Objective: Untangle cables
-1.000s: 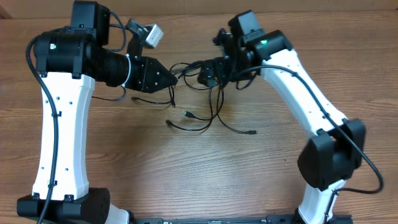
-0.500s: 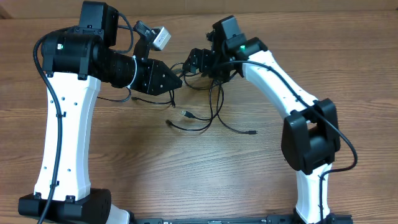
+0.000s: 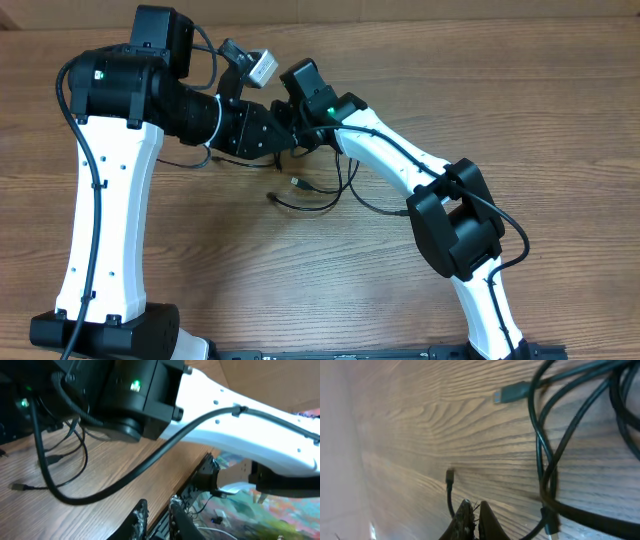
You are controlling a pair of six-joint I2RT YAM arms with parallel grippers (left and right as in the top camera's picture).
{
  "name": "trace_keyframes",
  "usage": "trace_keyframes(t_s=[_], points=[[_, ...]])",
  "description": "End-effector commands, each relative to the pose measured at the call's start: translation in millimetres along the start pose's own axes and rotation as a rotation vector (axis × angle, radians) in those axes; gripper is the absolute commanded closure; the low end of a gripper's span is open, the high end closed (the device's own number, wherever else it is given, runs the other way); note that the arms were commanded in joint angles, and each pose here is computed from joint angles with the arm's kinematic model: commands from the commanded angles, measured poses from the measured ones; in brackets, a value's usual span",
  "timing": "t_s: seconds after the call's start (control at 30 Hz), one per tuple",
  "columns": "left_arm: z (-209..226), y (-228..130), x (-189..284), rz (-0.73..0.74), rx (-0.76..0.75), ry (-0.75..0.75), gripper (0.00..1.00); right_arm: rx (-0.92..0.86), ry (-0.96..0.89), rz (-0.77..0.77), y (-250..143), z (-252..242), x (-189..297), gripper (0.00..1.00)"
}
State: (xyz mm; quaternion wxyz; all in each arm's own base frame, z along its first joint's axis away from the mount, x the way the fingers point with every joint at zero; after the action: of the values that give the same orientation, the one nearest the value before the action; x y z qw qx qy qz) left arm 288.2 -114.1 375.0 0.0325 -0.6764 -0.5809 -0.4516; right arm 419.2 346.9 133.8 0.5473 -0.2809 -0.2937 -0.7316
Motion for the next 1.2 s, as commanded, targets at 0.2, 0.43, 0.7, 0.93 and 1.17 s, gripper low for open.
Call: trace_keyframes(t_s=[0.2, 0.43, 0.7, 0.93, 1.17], points=[[-13, -1, 9, -0.023, -0.085, 0.010, 0.84, 0.087, 0.018, -0.031, 27, 6, 57, 0.26], [-10, 0, 9, -0.025, -0.092, 0.029, 0.84, -0.030, -0.143, -0.111, 27, -7, 77, 0.18], [-13, 2, 9, -0.034, -0.092, 0.010, 0.83, -0.255, -0.250, -0.310, 43, -27, 75, 0.05], [-13, 2, 9, -0.036, -0.094, 0.008, 0.83, -0.262, -0.165, -0.361, 55, -27, 55, 0.28], [-13, 2, 9, -0.036, -0.095, 0.007, 0.82, -0.270, -0.166, -0.297, 52, -42, 26, 0.74]])
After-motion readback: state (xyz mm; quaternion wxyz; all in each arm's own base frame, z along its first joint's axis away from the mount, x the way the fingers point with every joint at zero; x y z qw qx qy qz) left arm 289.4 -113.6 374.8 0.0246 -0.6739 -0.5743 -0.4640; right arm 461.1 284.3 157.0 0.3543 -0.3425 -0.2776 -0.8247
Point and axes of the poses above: each gripper's point midway between its finger pads, its own x axis back along the fingers, its own z axis along the line the jaws close on, y = z × x, the point moved 7 cm from there along x, back along the fingers, and after that the axes turned 6 degrees about -x, right-handed, at the moved point
